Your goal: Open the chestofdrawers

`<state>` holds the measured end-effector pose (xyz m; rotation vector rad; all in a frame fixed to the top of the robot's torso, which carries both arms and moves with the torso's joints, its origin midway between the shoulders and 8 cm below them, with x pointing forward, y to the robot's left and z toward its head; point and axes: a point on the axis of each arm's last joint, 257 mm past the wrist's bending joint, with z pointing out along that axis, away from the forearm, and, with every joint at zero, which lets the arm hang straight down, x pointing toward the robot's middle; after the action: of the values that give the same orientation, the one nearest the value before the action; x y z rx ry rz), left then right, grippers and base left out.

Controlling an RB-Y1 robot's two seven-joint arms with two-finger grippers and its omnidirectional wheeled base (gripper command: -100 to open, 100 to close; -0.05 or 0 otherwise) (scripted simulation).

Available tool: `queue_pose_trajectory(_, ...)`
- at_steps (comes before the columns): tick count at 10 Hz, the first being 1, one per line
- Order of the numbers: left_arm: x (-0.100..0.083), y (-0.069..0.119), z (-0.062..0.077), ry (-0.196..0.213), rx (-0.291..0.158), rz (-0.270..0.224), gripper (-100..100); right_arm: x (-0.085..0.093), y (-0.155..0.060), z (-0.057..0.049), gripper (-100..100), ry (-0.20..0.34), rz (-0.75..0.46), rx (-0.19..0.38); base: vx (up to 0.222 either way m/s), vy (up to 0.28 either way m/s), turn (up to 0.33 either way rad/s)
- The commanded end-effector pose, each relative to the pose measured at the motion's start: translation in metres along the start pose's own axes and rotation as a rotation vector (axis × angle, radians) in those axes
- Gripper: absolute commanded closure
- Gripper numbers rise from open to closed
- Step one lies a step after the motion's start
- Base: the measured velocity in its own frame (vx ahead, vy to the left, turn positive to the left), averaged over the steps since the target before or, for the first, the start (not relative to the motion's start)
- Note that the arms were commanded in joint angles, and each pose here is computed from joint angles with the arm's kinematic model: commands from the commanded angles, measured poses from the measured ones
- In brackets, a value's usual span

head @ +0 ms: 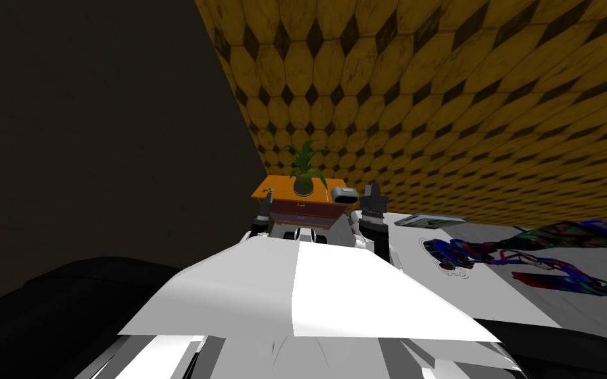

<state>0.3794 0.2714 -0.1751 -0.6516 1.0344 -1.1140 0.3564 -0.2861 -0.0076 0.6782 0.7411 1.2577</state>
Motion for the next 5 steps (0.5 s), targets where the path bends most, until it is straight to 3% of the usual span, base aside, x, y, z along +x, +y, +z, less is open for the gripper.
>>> queue_pose_trajectory(1,0.007,0.013,-0.010,0.010,-0.001,0.012,-100,0.000,0.000,0.000,0,0.000,0.000,0.000,0.058,-0.063,0.005)
queue_pose_trajectory(2,0.009,0.023,-0.014,0.014,-0.023,0.012,-100,0.000,0.000,0.000,0,0.000,0.000,0.000,0.045,-0.049,0.003)
queue_pose_trajectory(5,0.015,0.039,-0.028,0.024,-0.036,0.021,-100,0.000,0.000,0.000,0,0.000,0.000,0.000,0.033,-0.043,0.002)
